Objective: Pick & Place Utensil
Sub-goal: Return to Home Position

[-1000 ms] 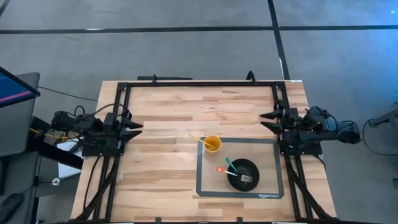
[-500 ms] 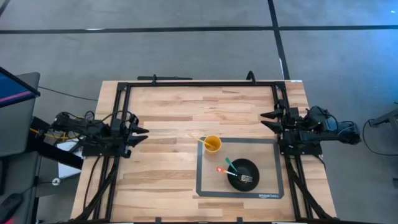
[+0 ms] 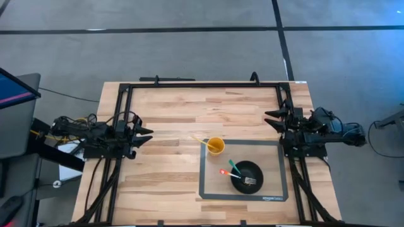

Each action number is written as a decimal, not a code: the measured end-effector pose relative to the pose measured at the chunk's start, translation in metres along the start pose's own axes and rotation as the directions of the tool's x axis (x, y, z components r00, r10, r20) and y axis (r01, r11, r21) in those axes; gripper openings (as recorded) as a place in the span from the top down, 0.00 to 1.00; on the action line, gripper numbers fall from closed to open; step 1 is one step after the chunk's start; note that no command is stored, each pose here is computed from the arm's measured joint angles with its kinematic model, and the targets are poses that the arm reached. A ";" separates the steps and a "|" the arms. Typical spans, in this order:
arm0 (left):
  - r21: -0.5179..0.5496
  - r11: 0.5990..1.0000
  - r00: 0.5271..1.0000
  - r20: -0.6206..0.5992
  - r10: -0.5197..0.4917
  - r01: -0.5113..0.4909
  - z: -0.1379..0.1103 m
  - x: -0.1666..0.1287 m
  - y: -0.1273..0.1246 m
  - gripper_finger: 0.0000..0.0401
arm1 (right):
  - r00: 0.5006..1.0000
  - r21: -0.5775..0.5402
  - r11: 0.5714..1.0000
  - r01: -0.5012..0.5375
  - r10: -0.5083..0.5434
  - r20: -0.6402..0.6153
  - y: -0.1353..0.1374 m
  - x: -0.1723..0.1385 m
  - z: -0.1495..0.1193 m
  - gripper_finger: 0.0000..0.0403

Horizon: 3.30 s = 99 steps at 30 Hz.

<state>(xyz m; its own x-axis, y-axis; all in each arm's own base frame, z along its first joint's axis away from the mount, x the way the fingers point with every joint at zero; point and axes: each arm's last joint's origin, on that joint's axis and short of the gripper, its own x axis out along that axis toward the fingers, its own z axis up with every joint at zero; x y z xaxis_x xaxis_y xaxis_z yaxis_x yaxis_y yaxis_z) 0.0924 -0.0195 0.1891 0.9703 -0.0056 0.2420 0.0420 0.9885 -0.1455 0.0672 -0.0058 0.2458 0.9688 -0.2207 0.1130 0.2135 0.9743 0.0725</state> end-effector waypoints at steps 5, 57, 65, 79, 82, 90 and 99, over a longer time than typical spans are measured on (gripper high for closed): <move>0.012 1.000 1.000 -0.001 0.003 -0.003 0.000 0.000 0.000 0.71 | 1.000 0.000 1.000 0.000 0.000 -0.001 0.000 0.000 0.000 0.64; 0.020 0.999 0.999 0.010 0.044 -0.044 0.001 0.000 0.001 0.71 | 0.995 0.124 0.991 -0.040 0.051 -0.087 0.006 0.020 -0.080 0.66; 0.020 0.999 0.999 0.010 0.044 -0.044 0.001 0.000 0.001 0.71 | 0.995 0.020 0.998 -0.051 0.053 -0.088 0.006 0.020 -0.080 0.66; 0.020 0.999 0.999 0.010 0.044 -0.044 0.001 0.000 0.001 0.71 | 0.995 0.011 0.999 -0.052 0.053 -0.090 0.006 0.020 -0.080 0.66; 0.020 0.999 0.999 0.010 0.044 -0.044 0.001 0.000 0.001 0.71 | 0.995 0.011 0.999 -0.052 0.053 -0.090 0.006 0.020 -0.080 0.66; 0.020 0.999 0.999 0.010 0.044 -0.044 0.001 0.000 0.001 0.71 | 0.995 0.011 0.999 -0.052 0.053 -0.090 0.006 0.020 -0.080 0.65; 0.020 0.999 0.999 0.010 0.043 -0.044 0.001 0.000 0.001 0.71 | 0.994 0.011 0.999 -0.052 0.053 -0.091 0.006 0.020 -0.080 0.66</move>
<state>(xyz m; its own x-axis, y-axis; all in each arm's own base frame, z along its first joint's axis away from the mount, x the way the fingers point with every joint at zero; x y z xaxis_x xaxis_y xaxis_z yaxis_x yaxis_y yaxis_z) 0.0923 -0.0182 0.1899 0.9687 0.0389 0.2452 -0.0051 0.9906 -0.1369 0.0978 -0.0002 0.1690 0.9862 -0.1637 0.0266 0.1612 0.9839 0.0776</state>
